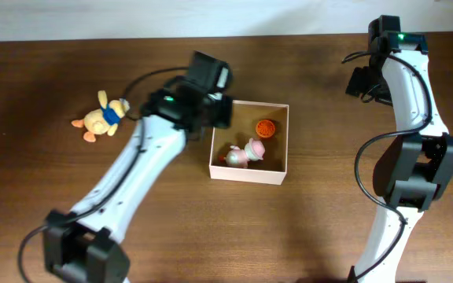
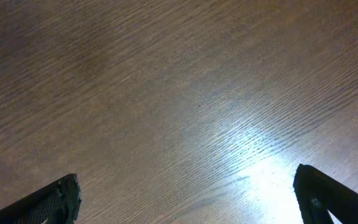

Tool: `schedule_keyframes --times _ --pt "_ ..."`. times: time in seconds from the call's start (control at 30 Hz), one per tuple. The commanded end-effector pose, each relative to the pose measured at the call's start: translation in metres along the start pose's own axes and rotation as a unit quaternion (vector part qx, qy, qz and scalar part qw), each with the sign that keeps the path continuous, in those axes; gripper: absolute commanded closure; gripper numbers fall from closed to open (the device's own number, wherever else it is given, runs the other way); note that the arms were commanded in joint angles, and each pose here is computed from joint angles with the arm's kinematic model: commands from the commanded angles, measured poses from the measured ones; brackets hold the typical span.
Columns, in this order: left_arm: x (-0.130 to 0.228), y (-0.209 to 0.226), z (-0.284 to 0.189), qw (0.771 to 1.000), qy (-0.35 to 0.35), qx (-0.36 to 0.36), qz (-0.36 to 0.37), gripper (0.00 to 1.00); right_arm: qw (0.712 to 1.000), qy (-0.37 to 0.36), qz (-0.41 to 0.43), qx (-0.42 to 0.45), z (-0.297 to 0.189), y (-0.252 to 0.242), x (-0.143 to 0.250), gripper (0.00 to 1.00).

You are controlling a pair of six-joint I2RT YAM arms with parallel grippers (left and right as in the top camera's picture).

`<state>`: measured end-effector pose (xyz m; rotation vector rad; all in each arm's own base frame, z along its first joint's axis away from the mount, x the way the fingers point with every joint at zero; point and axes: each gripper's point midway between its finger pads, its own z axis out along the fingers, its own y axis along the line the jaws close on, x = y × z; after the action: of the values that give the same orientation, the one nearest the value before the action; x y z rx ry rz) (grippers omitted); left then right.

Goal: Pack container
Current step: 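Carry the black fan toy over the white box and lower it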

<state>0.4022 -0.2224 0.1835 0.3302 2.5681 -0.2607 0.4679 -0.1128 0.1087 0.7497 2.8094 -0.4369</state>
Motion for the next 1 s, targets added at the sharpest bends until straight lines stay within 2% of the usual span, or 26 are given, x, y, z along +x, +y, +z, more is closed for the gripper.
schedule_keyframes --times 0.0,0.17,0.3,0.7,0.97 --pt "0.011 -0.010 0.025 0.999 0.024 -0.013 0.028 0.64 1.000 0.000 0.009 0.001 0.001 -0.001 0.000 0.01" --pt "0.038 -0.021 0.066 0.996 0.075 -0.017 0.046 0.67 1.000 0.000 0.009 0.001 0.001 -0.001 0.000 0.01" --pt "0.045 -0.020 0.083 0.995 0.089 -0.020 0.051 0.69 1.000 0.000 0.009 0.001 0.001 -0.001 -0.001 0.01" --pt "0.012 -0.038 0.091 0.997 0.017 0.004 0.071 0.71 1.000 0.000 0.009 0.001 0.001 -0.001 0.000 0.01" --pt "0.019 -0.054 0.106 0.996 0.018 0.013 0.085 0.71 1.000 0.000 0.009 0.001 0.001 -0.001 -0.001 0.01"
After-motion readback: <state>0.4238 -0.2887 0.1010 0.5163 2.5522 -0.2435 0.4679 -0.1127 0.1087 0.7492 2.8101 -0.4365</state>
